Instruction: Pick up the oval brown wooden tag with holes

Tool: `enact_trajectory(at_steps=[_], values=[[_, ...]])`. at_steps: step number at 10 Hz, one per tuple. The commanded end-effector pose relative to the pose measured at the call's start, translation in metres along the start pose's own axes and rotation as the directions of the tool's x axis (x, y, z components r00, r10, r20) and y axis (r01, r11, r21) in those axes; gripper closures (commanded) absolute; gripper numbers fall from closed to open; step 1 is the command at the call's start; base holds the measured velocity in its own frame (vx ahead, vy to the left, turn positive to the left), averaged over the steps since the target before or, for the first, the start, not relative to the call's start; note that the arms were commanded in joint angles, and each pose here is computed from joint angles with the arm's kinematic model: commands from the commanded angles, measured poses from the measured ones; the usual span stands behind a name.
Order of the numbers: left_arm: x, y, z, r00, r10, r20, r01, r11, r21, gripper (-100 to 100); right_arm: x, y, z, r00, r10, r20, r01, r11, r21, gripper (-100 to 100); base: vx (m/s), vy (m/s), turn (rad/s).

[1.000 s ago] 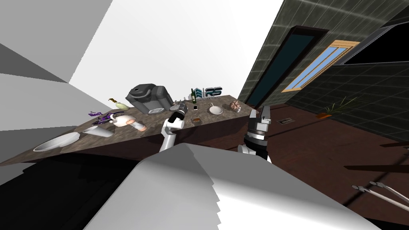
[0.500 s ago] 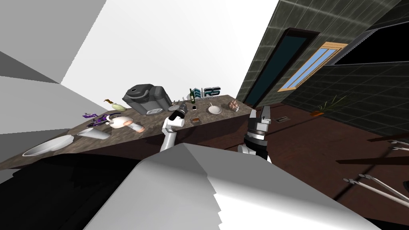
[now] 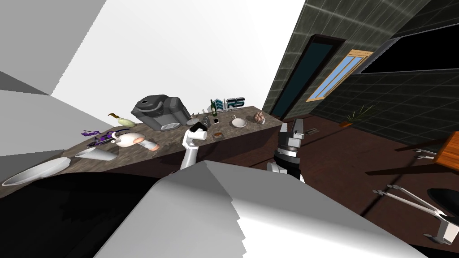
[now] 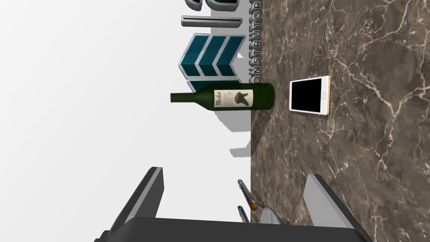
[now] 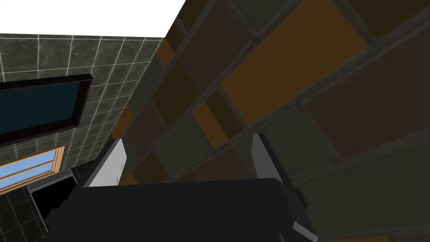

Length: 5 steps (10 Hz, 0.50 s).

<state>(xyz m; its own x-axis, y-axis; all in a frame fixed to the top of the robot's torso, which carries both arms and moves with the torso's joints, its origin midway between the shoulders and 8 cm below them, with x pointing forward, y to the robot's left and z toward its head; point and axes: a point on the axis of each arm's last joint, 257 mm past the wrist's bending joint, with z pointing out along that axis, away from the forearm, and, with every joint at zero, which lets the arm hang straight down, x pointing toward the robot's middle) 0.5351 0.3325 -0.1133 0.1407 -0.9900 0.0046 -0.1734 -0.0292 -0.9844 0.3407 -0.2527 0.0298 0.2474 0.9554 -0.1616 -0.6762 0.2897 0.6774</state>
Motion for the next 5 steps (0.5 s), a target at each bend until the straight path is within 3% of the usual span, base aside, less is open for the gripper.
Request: enact_trajectory(at_steps=[1, 5], values=[[-0.001, 0.007, 0.0, 1.0, -0.004, 0.006, 0.004, 1.0, -0.03, -100, 0.0, 0.0, 0.0, 1.0, 0.0, 0.0, 0.0, 1.0, 0.0, 0, -0.006, 0.002, 0.008], [-0.008, 0.028, 0.01, 0.998, -0.055, 0.035, 0.06, 0.988, -0.143, -100, 0.0, 0.0, 0.0, 1.0, 0.0, 0.0, 0.0, 1.0, 0.0, 0, -0.014, 0.003, -0.096]])
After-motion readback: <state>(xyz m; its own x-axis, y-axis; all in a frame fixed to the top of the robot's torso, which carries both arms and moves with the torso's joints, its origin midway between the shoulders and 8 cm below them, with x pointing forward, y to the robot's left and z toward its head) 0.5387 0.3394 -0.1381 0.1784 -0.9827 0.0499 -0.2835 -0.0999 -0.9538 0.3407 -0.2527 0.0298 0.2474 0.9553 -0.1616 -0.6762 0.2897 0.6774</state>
